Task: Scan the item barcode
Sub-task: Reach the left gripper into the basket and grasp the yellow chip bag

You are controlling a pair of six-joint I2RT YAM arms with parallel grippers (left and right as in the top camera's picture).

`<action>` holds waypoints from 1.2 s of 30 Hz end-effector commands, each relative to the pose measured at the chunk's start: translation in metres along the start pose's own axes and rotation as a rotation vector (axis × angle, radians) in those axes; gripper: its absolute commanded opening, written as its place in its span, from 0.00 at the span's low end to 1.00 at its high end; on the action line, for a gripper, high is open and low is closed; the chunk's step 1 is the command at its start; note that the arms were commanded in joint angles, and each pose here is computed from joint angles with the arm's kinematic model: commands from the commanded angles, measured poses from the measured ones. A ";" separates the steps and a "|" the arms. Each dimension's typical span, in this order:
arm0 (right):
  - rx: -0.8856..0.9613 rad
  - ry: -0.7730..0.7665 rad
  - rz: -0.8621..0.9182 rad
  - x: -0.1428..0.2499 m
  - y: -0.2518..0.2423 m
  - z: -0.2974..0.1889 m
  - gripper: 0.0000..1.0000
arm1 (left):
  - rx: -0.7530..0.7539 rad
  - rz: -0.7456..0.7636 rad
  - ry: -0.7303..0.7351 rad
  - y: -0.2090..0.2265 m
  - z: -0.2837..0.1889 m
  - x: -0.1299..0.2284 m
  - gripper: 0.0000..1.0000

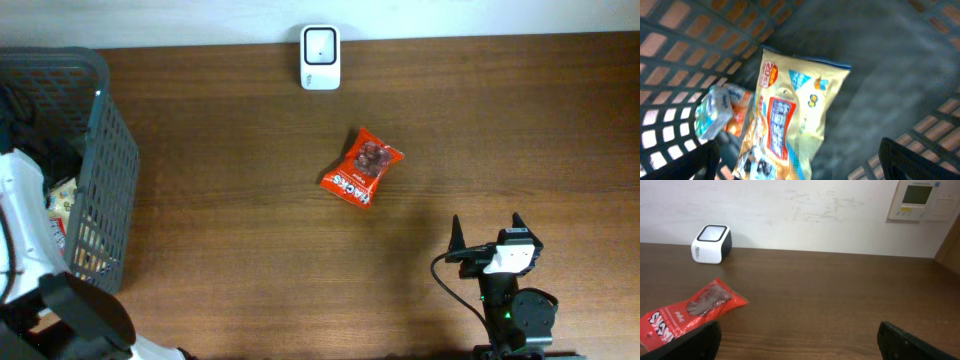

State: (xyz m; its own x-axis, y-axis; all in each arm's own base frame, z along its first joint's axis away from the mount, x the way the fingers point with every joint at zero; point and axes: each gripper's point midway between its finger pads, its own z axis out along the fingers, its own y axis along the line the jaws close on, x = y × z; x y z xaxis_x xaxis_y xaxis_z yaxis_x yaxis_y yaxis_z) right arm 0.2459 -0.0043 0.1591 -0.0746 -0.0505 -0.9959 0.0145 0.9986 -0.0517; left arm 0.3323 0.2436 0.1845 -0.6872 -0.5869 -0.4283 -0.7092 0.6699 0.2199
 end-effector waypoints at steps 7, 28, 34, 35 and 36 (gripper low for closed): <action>0.000 0.003 0.007 0.003 0.001 0.000 0.98 | -0.025 0.033 0.278 -0.001 0.086 0.052 0.97; 0.000 0.003 0.007 0.003 0.001 0.000 0.99 | -0.015 0.027 0.399 -0.003 0.098 0.057 0.00; 0.000 0.003 0.007 0.003 0.001 0.000 0.98 | 0.147 -0.035 0.264 -0.008 0.006 -0.015 0.00; 0.000 0.003 0.007 0.003 0.001 0.000 0.98 | 0.182 -0.048 0.216 -0.008 -0.016 -0.029 0.00; 0.000 0.003 0.007 0.003 0.001 0.000 0.98 | 0.207 -0.058 0.177 -0.007 -0.034 -0.038 0.00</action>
State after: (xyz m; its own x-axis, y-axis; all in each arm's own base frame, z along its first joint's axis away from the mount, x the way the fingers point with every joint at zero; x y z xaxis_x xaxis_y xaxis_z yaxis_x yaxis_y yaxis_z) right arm 0.2459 -0.0043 0.1591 -0.0746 -0.0509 -0.9959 0.0144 0.9985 -0.0521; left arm 0.3340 0.2515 0.1600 -0.7071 -0.6983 -0.1119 -0.7066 0.6915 0.1501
